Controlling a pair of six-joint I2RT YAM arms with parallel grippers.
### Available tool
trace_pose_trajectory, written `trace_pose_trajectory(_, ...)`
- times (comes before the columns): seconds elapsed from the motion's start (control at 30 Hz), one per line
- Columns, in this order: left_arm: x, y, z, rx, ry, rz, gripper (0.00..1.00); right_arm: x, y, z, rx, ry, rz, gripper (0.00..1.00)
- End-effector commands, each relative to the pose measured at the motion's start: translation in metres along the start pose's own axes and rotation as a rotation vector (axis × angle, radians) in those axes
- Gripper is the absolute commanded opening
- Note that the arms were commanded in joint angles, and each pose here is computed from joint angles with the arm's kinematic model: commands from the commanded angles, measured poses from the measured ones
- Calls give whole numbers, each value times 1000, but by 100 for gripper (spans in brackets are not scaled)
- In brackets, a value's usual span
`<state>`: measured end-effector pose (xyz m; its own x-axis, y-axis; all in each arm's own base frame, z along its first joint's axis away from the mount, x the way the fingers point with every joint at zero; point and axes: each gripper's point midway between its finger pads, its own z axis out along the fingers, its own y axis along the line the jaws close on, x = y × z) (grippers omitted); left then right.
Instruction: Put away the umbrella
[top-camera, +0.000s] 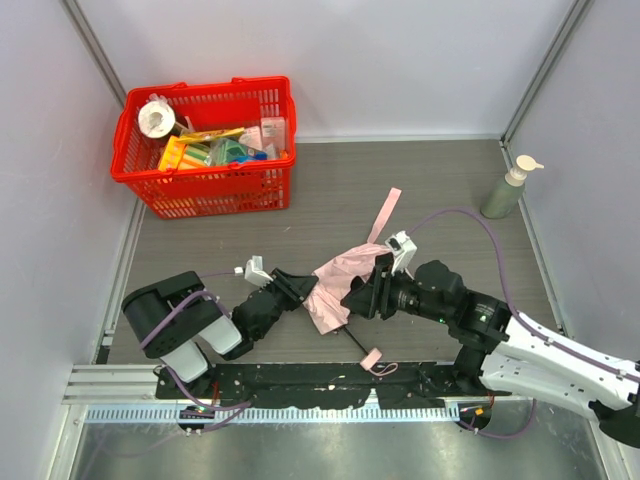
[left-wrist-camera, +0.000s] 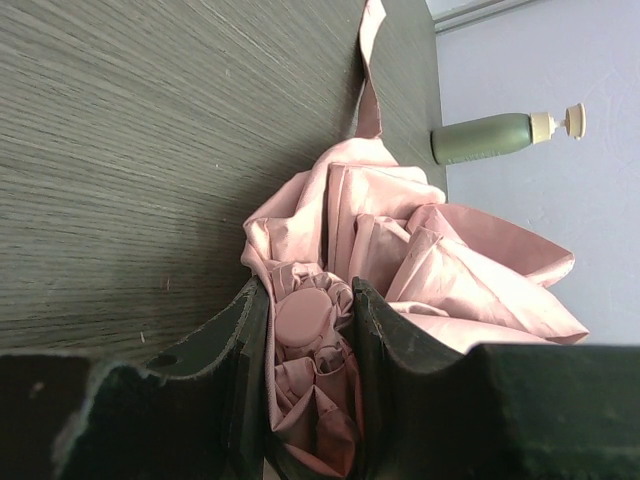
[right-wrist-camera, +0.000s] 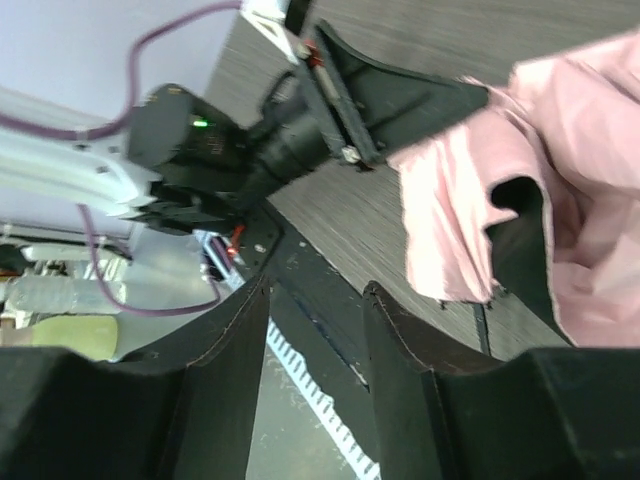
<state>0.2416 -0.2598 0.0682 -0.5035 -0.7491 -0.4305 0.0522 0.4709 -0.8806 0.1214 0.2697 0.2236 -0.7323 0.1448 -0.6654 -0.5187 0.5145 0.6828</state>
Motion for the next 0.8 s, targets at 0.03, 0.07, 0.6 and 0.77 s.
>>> trace_pose_trajectory(0.03, -4, 13, 4, -48, -26, 51, 0, 8, -40, 20, 190, -15, 89, 51)
trace_pose_trajectory(0.07, -4, 14, 4, -50, -27, 49, 0, 3, -41, 23, 192, -32, 85, 53)
trace_pose_trajectory(0.6, 4, 24, 0, -85, 9, 18, 0, -4, -101, 62, 394, 15, -59, 59)
trace_pose_trajectory(0.77, 2, 26, -1, -89, -1, 15, 0, -11, -76, 78, 236, -30, -59, 57)
